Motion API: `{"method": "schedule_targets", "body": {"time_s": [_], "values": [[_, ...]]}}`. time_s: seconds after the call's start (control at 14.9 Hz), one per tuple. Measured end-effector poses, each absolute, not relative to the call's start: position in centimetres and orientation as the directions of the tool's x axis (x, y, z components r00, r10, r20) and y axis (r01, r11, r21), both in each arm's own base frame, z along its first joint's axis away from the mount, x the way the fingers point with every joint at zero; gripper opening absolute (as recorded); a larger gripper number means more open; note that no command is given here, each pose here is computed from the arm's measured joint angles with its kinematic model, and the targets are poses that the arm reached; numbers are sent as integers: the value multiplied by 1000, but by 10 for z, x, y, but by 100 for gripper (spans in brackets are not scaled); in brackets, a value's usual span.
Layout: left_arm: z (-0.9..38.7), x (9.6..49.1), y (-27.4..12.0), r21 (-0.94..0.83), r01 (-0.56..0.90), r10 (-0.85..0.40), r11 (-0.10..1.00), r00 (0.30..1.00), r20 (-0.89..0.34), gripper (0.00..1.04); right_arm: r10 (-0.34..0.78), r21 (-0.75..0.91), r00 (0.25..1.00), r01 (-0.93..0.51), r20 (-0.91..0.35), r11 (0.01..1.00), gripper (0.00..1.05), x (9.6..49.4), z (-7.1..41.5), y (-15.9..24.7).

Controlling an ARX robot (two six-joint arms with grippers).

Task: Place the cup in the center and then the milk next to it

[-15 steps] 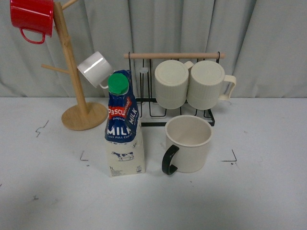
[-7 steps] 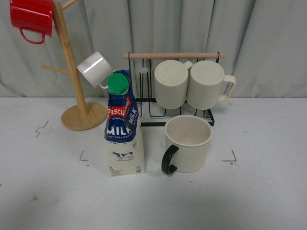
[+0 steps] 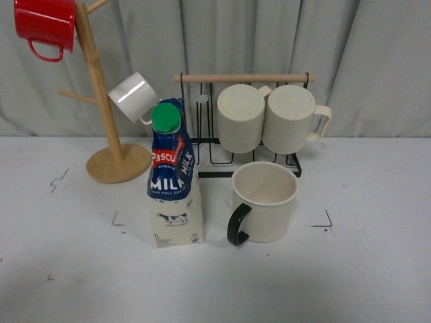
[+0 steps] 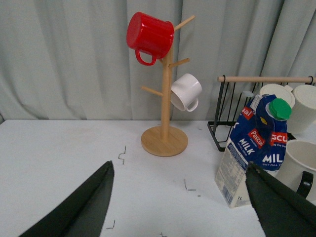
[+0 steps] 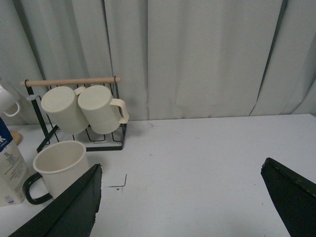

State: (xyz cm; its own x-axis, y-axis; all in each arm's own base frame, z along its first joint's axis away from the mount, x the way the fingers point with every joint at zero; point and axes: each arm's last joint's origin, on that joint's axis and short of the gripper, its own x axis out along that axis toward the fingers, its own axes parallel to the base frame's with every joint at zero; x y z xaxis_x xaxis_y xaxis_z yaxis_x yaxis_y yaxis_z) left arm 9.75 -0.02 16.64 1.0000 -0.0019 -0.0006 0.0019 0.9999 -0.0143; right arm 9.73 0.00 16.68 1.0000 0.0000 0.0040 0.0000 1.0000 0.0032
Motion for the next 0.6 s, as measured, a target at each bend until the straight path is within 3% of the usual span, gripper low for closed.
{"method": "schedule_targets", "body": {"time_s": [0.13,0.6], "values": [[166,98,0,-14,2,-2,1000,1000,-1,99,0,3,1000,0,4,1000,98,97,167,0],[166,98,0,-14,2,-2,1000,1000,-1,98,0,3,1000,0,4,1000,98,97,167,0]]}}
